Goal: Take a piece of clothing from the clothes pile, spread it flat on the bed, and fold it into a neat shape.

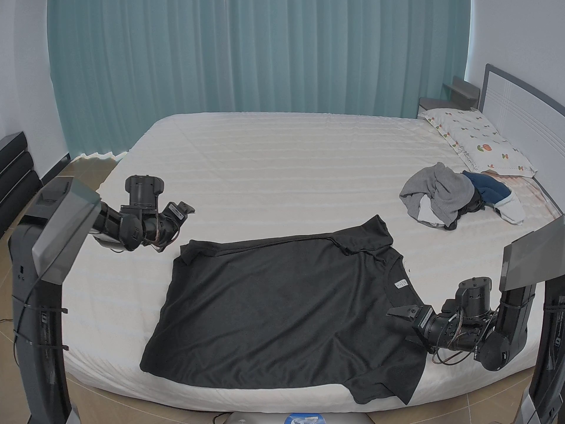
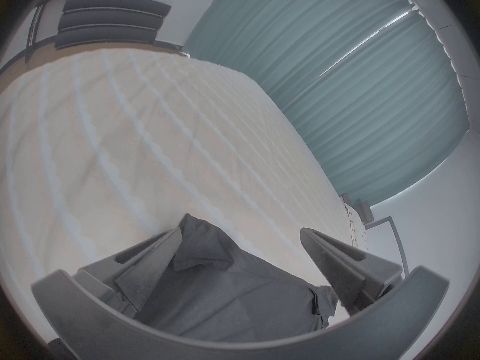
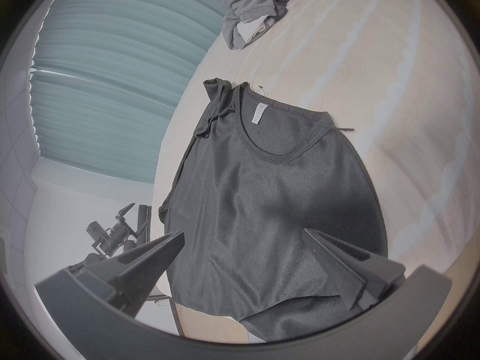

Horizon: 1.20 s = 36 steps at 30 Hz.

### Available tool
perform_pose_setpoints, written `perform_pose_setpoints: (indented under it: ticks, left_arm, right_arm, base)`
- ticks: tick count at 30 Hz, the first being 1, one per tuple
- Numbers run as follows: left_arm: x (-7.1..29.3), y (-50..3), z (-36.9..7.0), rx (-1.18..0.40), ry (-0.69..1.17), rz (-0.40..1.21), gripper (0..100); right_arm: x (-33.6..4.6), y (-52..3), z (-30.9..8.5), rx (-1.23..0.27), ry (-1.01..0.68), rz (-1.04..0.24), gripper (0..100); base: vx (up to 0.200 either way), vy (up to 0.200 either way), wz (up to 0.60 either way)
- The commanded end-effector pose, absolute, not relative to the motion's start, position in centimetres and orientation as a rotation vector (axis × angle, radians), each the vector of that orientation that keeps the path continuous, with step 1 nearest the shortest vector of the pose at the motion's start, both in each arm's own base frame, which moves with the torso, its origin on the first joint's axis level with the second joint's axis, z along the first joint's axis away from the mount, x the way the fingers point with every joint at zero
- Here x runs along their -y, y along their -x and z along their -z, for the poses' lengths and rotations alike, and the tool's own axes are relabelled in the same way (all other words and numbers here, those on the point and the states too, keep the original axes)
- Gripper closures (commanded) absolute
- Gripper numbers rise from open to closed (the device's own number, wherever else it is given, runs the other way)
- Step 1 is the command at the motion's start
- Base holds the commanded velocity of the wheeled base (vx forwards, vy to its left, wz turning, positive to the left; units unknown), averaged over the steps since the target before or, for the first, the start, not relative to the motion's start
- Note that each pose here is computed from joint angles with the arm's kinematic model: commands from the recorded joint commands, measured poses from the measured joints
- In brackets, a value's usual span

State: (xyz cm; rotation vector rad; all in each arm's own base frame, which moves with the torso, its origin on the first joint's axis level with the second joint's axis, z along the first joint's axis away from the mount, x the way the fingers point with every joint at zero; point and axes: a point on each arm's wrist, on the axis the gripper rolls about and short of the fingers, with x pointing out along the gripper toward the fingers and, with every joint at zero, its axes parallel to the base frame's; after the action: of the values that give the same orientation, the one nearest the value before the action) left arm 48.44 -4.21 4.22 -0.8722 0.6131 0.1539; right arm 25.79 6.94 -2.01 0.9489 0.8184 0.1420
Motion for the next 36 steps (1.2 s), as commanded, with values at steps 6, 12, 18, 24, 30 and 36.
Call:
perform_pose_setpoints:
  ticks: [6, 12, 18, 24, 30, 36]
  left_arm:
    - [6.0, -50.0, 1.3, -0.698, 0.864, -0.171, 0]
    - [5.5, -50.1, 0.8, -0.679, 0.87, -0.178, 0]
    - [4.9, -50.1, -0.2, -0.657, 0.874, -0.18, 0]
    - [3.9, -50.1, -0.4, -0.647, 0.866, -0.211, 0]
    - [3.1, -50.2, -0.3, -0.64, 0.864, -0.225, 0]
    - [3.0, -50.1, -0.1, -0.647, 0.825, -0.224, 0]
  right_arm:
    - [-7.0, -25.8, 2.0, -0.818, -0.947, -0.142, 0]
    - [-6.9, -25.8, 2.1, -0.82, -0.946, -0.141, 0]
    - [-6.9, -25.8, 2.1, -0.82, -0.945, -0.142, 0]
    - [-6.9, -25.8, 2.1, -0.82, -0.946, -0.141, 0]
    - [-6.9, -25.8, 2.1, -0.82, -0.946, -0.141, 0]
    - [-6.9, -25.8, 2.1, -0.82, -0.946, -0.141, 0]
  base:
    - [0.0, 0.0, 0.0]
    - [0.0, 0.0, 0.0]
    - [0.0, 0.0, 0.0]
    - [0.0, 0.0, 0.0]
    - [0.0, 0.0, 0.0]
    - [0.0, 0.0, 0.0]
